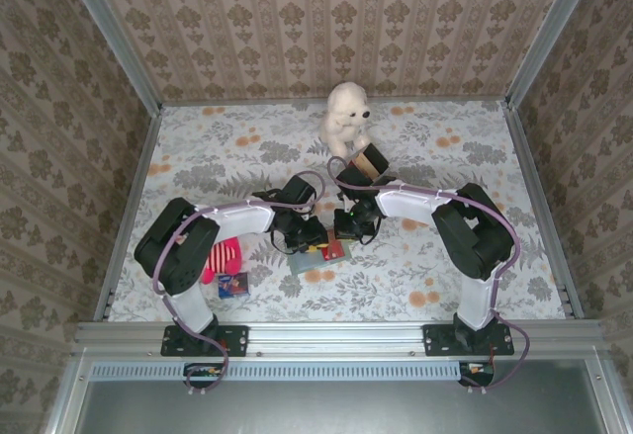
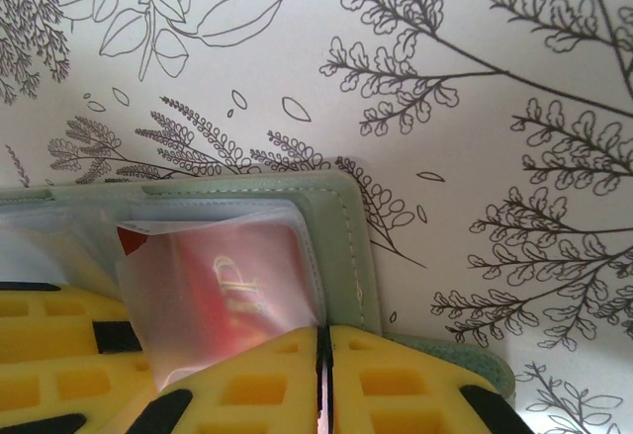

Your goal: Take the credit cards out of the card holder

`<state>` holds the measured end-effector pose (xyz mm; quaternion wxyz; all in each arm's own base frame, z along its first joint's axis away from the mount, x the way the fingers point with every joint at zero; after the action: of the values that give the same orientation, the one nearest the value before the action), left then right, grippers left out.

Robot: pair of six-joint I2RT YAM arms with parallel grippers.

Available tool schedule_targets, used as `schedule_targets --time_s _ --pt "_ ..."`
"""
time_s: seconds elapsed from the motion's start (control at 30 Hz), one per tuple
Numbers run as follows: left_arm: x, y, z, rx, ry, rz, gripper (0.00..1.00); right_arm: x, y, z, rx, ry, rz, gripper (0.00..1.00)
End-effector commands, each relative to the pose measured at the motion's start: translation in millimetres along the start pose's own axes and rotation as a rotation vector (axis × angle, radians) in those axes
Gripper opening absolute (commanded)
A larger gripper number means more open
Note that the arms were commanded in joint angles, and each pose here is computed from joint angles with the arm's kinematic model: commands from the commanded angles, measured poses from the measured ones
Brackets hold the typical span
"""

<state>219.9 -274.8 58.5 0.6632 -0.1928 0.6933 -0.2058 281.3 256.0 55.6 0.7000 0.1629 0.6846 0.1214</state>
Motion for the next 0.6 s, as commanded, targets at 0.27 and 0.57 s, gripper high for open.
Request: schedule_targets --time_s 0.27,0.57 --pt "5 -11 2 0.035 -0.005 -0.062 0.17 23 -8 -20 0.011 0.093 -0.012 0.1" --pt "-14 -15 2 0.099 -0.06 -0.093 0.0 23 -10 -19 0.013 0.089 -0.028 0.1"
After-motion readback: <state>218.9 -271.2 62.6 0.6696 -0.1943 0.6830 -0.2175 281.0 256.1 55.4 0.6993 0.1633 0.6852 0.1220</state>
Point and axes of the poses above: each hand's point on the last joint's axis, 136 mm out from that joint toward the fingers, its own x axis out along the fingers, its own y axis along the line the jaws close on, z = x × y, the point moved 4 cm from there along -x, back along the fingers, and after that the axes turned 6 degrees about x, right-handed, at the moved point
